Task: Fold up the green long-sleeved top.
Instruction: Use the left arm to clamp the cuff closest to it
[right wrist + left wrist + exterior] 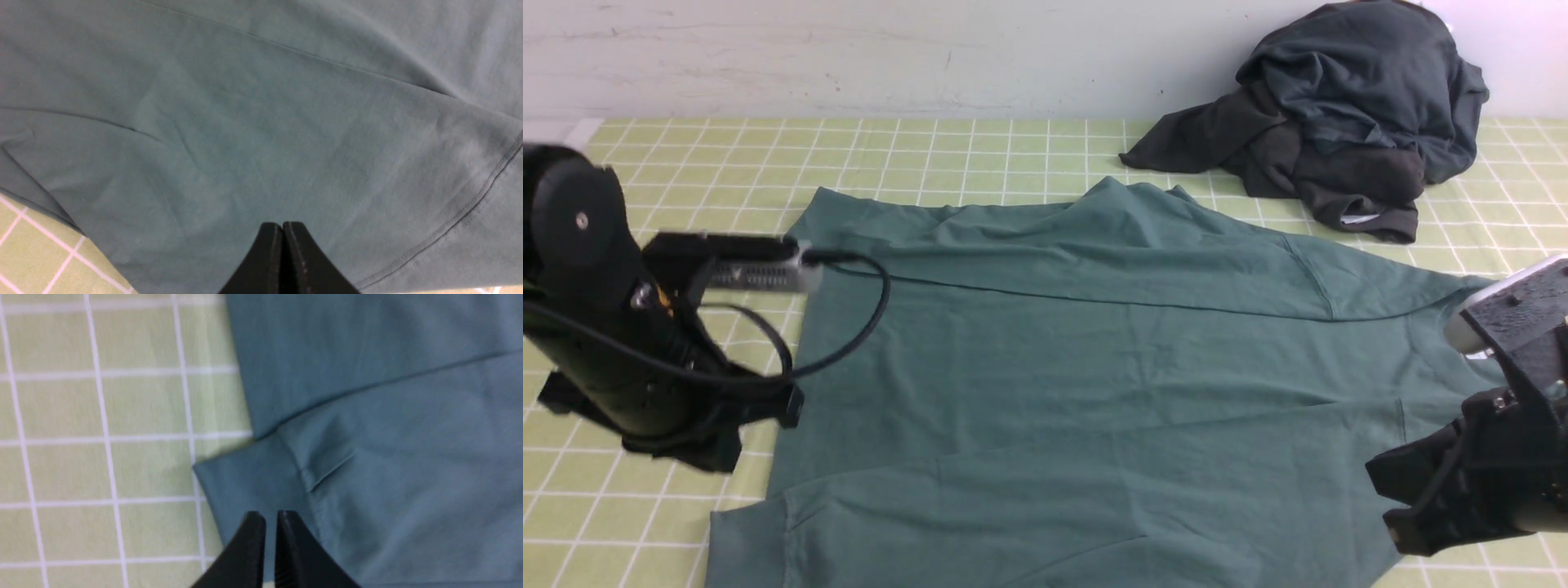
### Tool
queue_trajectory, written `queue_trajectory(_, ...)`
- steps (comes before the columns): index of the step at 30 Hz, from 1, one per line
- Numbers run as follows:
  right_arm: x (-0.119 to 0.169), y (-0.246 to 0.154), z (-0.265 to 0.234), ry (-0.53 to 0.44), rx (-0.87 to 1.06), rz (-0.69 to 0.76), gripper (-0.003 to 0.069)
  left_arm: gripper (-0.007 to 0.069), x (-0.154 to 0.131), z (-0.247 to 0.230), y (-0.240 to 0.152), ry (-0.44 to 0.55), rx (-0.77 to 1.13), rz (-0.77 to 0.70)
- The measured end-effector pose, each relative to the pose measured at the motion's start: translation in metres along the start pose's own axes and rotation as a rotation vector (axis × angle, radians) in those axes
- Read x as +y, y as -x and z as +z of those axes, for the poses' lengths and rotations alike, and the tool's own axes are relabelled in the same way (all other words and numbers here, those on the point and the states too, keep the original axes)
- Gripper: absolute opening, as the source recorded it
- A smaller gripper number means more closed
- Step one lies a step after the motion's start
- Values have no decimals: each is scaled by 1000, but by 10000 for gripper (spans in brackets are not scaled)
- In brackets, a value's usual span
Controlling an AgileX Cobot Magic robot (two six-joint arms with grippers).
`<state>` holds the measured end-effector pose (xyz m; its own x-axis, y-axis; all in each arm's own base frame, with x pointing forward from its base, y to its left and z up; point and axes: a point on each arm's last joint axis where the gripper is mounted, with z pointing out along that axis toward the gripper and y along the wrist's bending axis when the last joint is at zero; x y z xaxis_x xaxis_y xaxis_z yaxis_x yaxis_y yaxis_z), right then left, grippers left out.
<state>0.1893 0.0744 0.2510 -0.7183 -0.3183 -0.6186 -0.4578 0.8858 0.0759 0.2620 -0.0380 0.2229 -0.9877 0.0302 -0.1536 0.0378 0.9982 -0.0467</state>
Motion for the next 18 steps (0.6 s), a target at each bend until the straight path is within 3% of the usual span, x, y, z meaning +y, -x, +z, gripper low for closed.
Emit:
queue_trajectory(2, 0, 0, 0, 0, -1, 0, -8, 103, 4, 10, -4, 1, 24, -17)
queue_trajectory(6, 1, 0, 0, 8, -5, 14, -8, 251, 16, 41, -6, -2, 54, -78)
queue_trajectory(9, 1, 1, 0, 15, -8, 26, -8, 291, 17, 55, -1, -4, 57, -89)
queue_trajectory(13, 2, 1, 0, 20, -10, 35, -8, 238, 16, 72, 4, -18, 76, -100)
queue_trajectory(18, 2, 1, 0, 22, -11, 38, -8, 49, 14, 69, 7, -37, 76, -106)
